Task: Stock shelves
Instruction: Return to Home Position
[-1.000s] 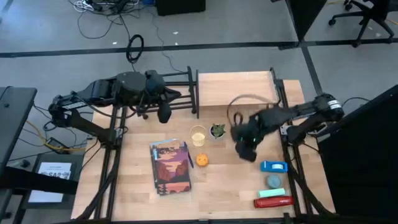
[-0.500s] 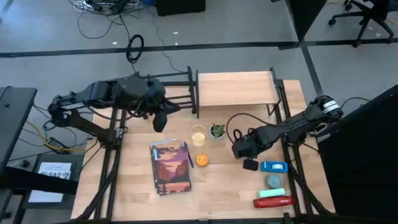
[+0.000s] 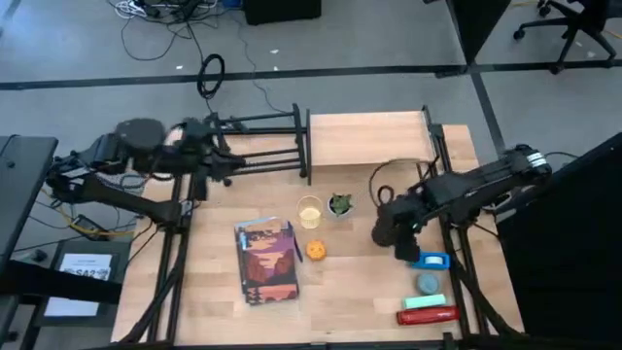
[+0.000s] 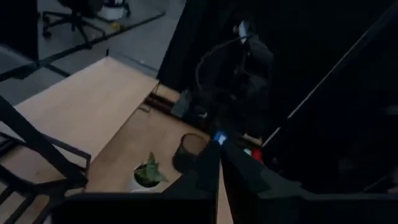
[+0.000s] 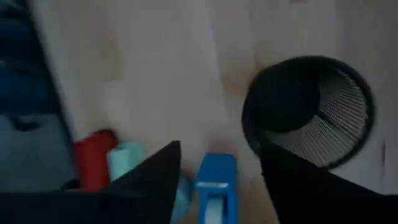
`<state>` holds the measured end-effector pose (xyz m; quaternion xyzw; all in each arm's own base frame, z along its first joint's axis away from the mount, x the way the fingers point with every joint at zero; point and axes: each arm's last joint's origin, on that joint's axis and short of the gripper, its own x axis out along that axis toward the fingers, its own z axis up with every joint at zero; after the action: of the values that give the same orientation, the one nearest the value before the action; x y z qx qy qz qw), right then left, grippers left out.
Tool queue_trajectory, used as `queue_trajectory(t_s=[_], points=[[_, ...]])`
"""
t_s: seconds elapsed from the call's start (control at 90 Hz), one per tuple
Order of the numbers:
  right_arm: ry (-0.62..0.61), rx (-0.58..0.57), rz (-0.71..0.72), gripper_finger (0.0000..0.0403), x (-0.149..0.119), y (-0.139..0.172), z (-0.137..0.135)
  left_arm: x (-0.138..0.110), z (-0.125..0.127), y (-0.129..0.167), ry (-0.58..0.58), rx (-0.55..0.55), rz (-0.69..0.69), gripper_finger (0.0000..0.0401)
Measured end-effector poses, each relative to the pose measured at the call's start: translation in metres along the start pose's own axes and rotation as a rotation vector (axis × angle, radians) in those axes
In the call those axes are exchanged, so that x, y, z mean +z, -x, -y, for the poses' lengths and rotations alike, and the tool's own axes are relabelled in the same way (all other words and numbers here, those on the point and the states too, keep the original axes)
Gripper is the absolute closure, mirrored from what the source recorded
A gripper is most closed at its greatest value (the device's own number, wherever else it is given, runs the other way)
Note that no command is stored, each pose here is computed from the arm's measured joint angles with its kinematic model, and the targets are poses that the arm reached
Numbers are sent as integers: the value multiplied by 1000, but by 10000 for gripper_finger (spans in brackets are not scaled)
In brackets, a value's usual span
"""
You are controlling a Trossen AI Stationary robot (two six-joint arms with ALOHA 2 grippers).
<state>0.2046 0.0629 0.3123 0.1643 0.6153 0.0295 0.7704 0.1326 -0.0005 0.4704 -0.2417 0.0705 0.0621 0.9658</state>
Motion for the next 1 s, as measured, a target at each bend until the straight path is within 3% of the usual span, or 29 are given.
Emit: queue_trajectory(t_s=[0.156, 0.267, 0.422, 0.556, 0.7, 1.0], points=[[-84, 156, 177, 176, -11, 65, 14, 2, -4, 25, 10, -14, 59, 401], [-138, 168, 350, 182, -27, 101, 28, 4, -7, 40, -11, -11, 104, 401], [-235, 151, 537, 206, -61, 127, 50, 5, -12, 64, -33, 32, 184, 401], [-285, 114, 658, 229, -92, 131, 64, -7, -20, 77, -18, 38, 217, 401], [-316, 97, 814, 255, -114, 122, 73, -40, -38, 72, 69, 30, 236, 401], [-262, 192, 1097, 298, -112, 83, 90, -111, -74, 44, 157, -101, 405, 401]])
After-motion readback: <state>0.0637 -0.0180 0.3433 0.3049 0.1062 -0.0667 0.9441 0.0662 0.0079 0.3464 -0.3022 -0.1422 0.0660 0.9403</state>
